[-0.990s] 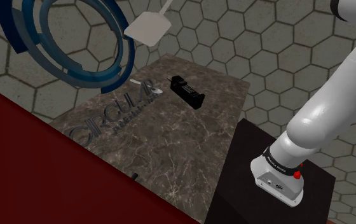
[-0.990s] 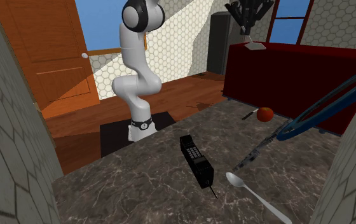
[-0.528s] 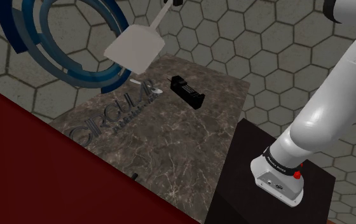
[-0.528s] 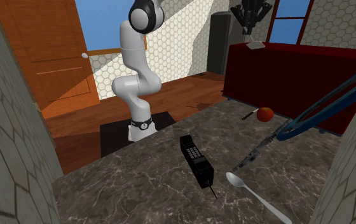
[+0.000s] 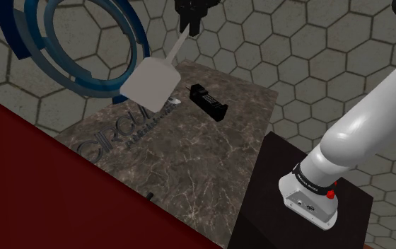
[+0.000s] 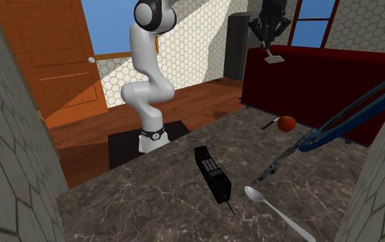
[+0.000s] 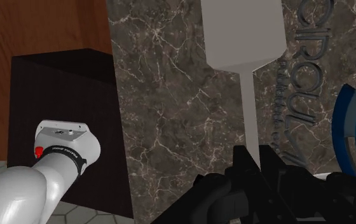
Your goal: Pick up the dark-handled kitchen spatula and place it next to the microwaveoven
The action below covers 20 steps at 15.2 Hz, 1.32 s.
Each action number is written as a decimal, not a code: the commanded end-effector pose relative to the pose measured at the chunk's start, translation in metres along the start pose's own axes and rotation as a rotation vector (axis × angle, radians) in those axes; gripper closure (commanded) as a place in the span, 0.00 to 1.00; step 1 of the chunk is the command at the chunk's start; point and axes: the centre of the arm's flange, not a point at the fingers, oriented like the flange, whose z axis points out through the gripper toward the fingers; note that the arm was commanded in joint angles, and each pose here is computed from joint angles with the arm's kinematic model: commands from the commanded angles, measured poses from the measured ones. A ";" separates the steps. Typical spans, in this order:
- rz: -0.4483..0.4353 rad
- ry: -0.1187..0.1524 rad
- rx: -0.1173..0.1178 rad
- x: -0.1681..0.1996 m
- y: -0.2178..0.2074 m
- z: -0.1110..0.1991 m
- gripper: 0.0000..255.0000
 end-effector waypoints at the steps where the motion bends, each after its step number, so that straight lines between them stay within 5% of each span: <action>1: 0.000 -0.001 0.000 -0.001 0.000 0.010 1.00; 20: 0.000 -0.001 0.000 -0.008 0.000 0.110 1.00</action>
